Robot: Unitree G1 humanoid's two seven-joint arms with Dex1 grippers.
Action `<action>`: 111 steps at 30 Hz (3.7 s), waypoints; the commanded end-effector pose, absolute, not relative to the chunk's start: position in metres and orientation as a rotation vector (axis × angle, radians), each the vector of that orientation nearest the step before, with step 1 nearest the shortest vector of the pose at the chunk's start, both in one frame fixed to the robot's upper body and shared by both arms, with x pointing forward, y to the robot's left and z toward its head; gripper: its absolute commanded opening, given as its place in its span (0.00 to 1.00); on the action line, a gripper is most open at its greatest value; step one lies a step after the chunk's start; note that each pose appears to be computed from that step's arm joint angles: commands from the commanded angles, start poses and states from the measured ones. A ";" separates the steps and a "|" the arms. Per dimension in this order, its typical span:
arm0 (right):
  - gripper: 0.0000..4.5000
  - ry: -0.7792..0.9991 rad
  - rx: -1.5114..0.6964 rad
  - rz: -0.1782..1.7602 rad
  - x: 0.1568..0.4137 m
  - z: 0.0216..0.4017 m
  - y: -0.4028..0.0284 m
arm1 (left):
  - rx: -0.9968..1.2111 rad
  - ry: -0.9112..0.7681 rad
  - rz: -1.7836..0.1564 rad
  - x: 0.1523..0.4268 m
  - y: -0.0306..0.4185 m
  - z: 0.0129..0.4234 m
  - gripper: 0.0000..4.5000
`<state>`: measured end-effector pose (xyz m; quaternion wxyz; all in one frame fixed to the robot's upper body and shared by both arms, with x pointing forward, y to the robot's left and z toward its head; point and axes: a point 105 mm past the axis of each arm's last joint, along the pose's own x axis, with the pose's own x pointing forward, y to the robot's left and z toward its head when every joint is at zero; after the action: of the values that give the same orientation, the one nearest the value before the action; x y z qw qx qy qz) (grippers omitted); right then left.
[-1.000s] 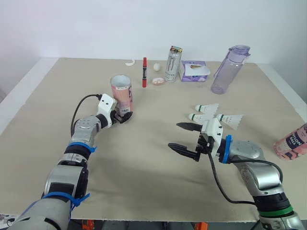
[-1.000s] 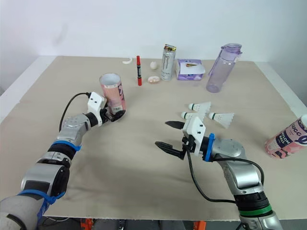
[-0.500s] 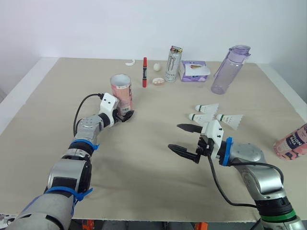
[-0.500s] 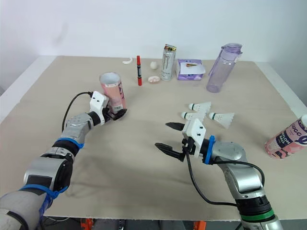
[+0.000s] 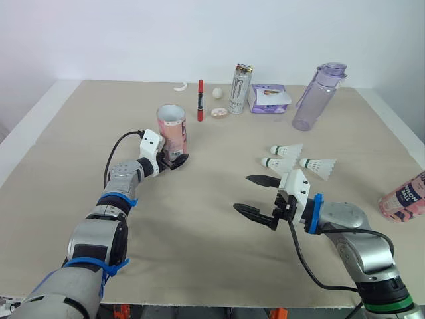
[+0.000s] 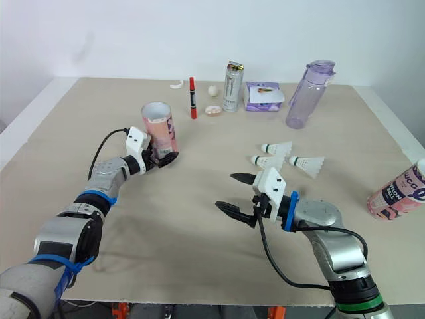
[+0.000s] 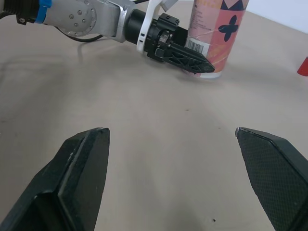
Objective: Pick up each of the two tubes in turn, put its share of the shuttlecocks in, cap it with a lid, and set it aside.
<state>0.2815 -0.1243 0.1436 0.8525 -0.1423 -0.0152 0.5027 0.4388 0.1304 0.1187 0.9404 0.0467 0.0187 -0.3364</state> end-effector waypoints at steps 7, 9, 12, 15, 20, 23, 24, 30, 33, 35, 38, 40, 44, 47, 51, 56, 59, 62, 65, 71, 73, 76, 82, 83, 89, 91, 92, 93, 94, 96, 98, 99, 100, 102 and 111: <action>1.00 -0.099 -0.320 1.058 0.277 0.160 -0.122 | 0.142 -0.045 -0.708 0.442 0.125 0.141 0.91; 1.00 -0.099 -0.320 1.059 0.277 0.160 -0.121 | 0.143 -0.046 -0.706 0.442 0.126 0.142 0.88; 1.00 -0.098 -0.320 1.060 0.277 0.160 -0.121 | 0.145 -0.050 -0.695 0.443 0.127 0.142 0.88; 1.00 -0.098 -0.320 1.061 0.277 0.161 -0.121 | 0.147 -0.051 -0.693 0.443 0.128 0.142 0.88; 1.00 -0.096 -0.310 1.062 0.276 0.160 -0.121 | 0.159 -0.054 -0.695 0.442 0.130 0.142 0.88; 1.00 -0.095 -0.306 1.067 0.276 0.159 -0.120 | 0.160 -0.048 -0.703 0.441 0.130 0.139 0.88; 1.00 -0.095 -0.306 1.068 0.276 0.159 -0.120 | 0.159 -0.046 -0.704 0.441 0.130 0.139 0.88; 1.00 -0.096 -0.305 1.075 0.276 0.159 -0.118 | 0.151 -0.047 -0.710 0.440 0.130 0.138 0.88; 1.00 -0.096 -0.305 1.077 0.277 0.159 -0.118 | 0.158 -0.052 -0.698 0.440 0.131 0.139 0.88; 1.00 -0.095 -0.305 1.079 0.277 0.158 -0.118 | 0.154 -0.051 -0.702 0.440 0.133 0.139 0.88; 1.00 -0.095 -0.305 1.083 0.277 0.158 -0.117 | 0.153 -0.047 -0.709 0.439 0.133 0.138 0.83; 1.00 -0.096 -0.305 1.085 0.277 0.158 -0.117 | 0.156 -0.050 -0.696 0.440 0.134 0.138 0.77; 1.00 -0.094 -0.304 1.087 0.277 0.157 -0.116 | 0.161 -0.054 -0.692 0.440 0.134 0.139 0.77; 1.00 -0.095 -0.304 1.088 0.277 0.157 -0.116 | 0.173 -0.065 -0.698 0.440 0.134 0.142 0.77; 1.00 -0.124 -0.283 1.096 0.275 0.163 -0.114 | 0.242 -0.100 -0.780 0.433 0.128 0.146 0.77; 1.00 -0.155 -0.262 1.125 0.271 0.171 -0.112 | 0.328 -0.110 -0.948 0.412 0.119 0.140 0.77; 1.00 -0.172 -0.236 1.158 0.264 0.178 -0.109 | 0.416 -0.104 -1.097 0.385 0.113 0.130 0.77; 1.00 -0.184 -0.219 1.185 0.258 0.183 -0.107 | 0.466 -0.068 -1.208 0.358 0.108 0.122 0.77; 1.00 -0.193 -0.208 1.200 0.254 0.186 -0.106 | 0.532 -0.013 -1.282 0.338 0.106 0.119 0.77; 1.00 -0.194 -0.187 1.215 0.246 0.186 -0.109 | 0.599 0.068 -1.354 0.320 0.098 0.124 0.77; 1.00 -0.190 -0.183 1.217 0.244 0.184 -0.110 | 0.638 0.099 -1.395 0.313 0.094 0.123 0.77; 1.00 -0.182 -0.181 1.218 0.242 0.182 -0.109 | 0.660 0.138 -1.424 0.307 0.090 0.121 0.77; 1.00 -0.178 -0.178 1.181 0.243 0.181 -0.112 | 0.742 0.206 -1.465 0.302 0.087 0.117 0.77; 1.00 -0.177 -0.176 1.179 0.242 0.180 -0.112 | 0.749 0.218 -1.465 0.302 0.086 0.116 0.77; 1.00 -0.181 -0.173 1.170 0.243 0.181 -0.111 | 0.805 0.254 -1.473 0.303 0.084 0.117 0.77; 1.00 -0.184 -0.158 1.149 0.244 0.182 -0.113 | 0.836 0.273 -1.469 0.304 0.084 0.117 0.77; 1.00 -0.185 -0.143 1.125 0.246 0.183 -0.116 | 0.839 0.286 -1.467 0.304 0.085 0.117 0.77; 1.00 -0.184 -0.131 1.094 0.249 0.184 -0.121 | 0.841 0.298 -1.466 0.304 0.085 0.117 0.77; 1.00 -0.182 -0.120 1.057 0.253 0.185 -0.127 | 0.847 0.308 -1.465 0.304 0.085 0.117 0.77; 1.00 -0.150 -0.124 0.955 0.266 0.181 -0.145 | 0.859 0.330 -1.460 0.304 0.086 0.117 0.77; 1.00 -0.105 -0.139 0.864 0.277 0.175 -0.163 | 0.860 0.355 -1.455 0.304 0.086 0.117 0.77; 1.00 -0.095 -0.141 0.828 0.281 0.174 -0.170 | 0.863 0.364 -1.454 0.304 0.086 0.117 0.77; 1.00 -0.084 -0.134 0.783 0.287 0.173 -0.177 | 0.868 0.373 -1.453 0.303 0.086 0.117 0.77; 1.00 -0.045 -0.118 0.652 0.302 0.168 -0.195 | 0.870 0.384 -1.447 0.303 0.085 0.119 0.77; 1.00 0.058 -0.044 0.470 0.330 0.144 -0.211 | 0.876 0.383 -1.419 0.304 0.080 0.125 0.77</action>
<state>0.3265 -0.2113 0.1340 0.9705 -0.0143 0.0436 0.2367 0.3078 0.0789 0.1352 0.6663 0.3818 0.1472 -0.6234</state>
